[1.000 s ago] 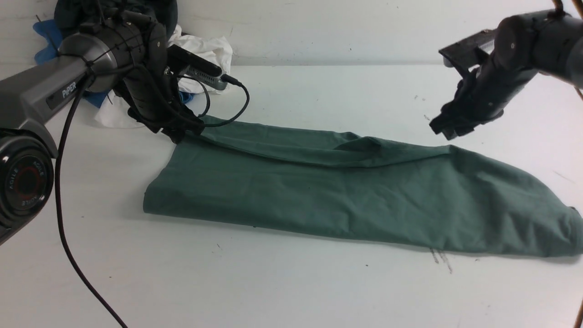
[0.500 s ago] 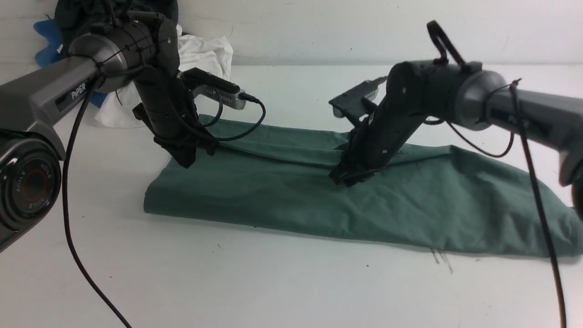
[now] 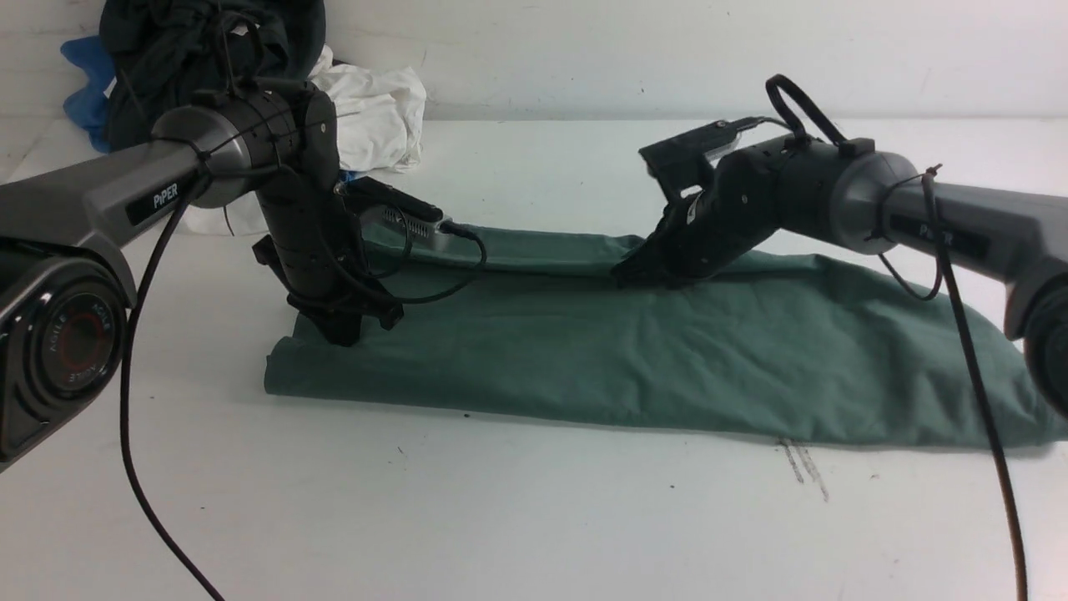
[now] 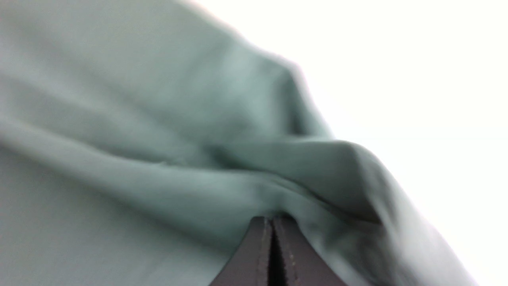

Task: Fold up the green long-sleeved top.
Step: Use both arms to drag the lower edge of the fabric forward and fold it over the upper edge, then use the right arm to clamp the right edge of the fabric

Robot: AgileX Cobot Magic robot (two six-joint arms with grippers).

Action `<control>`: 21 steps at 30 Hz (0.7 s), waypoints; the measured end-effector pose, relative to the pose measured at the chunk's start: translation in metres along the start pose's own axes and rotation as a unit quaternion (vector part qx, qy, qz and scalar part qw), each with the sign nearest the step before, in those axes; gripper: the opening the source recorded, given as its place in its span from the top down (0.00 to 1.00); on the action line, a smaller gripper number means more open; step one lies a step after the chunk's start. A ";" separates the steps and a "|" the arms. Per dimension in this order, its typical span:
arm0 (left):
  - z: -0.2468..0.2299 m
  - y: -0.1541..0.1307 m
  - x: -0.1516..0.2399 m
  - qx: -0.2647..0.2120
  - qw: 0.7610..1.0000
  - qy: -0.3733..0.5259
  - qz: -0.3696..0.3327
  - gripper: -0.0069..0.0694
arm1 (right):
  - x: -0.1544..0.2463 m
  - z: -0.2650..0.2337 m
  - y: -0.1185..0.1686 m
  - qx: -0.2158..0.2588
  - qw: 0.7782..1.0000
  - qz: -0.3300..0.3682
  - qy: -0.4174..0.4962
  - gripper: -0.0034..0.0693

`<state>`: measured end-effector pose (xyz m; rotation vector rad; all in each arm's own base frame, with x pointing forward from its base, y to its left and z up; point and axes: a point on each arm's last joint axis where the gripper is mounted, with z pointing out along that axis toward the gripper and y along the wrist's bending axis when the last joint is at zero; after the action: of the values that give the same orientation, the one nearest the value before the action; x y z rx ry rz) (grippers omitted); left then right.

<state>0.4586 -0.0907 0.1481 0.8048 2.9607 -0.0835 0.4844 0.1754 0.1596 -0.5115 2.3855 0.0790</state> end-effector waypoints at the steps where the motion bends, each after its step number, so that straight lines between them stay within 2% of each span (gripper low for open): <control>1: 0.000 0.000 0.000 0.000 1.000 -0.001 0.001 0.92 | 0.000 0.000 -0.001 0.001 1.000 0.005 -0.003 0.96; 5: 0.002 -0.002 0.005 0.003 1.000 0.000 0.000 0.92 | -0.006 0.005 -0.034 0.027 0.993 0.098 -0.065 0.96; 10: 0.001 -0.002 0.005 0.002 1.000 -0.001 0.001 0.92 | -0.002 0.003 -0.061 0.049 0.985 0.156 -0.045 0.96; 12: 0.000 -0.003 0.006 0.002 1.000 -0.001 0.001 0.92 | -0.002 -0.004 -0.065 0.060 0.987 0.148 -0.015 0.96; 15: -0.009 -0.005 0.008 0.004 1.000 -0.004 0.000 0.92 | -0.013 -0.045 -0.066 0.078 0.993 0.089 0.026 0.96; 18: -0.015 -0.009 0.017 0.015 1.000 0.014 -0.002 0.92 | -0.024 -0.095 -0.066 0.087 0.994 0.065 0.018 0.96; 21: -0.029 -0.013 0.024 0.019 1.000 0.020 -0.002 0.92 | -0.019 -0.139 -0.069 0.095 0.994 0.059 0.007 0.96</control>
<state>0.4298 -0.0874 0.1755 0.8134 3.0072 -0.1259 0.4382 0.0919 0.2832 -0.2820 2.4044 -0.0978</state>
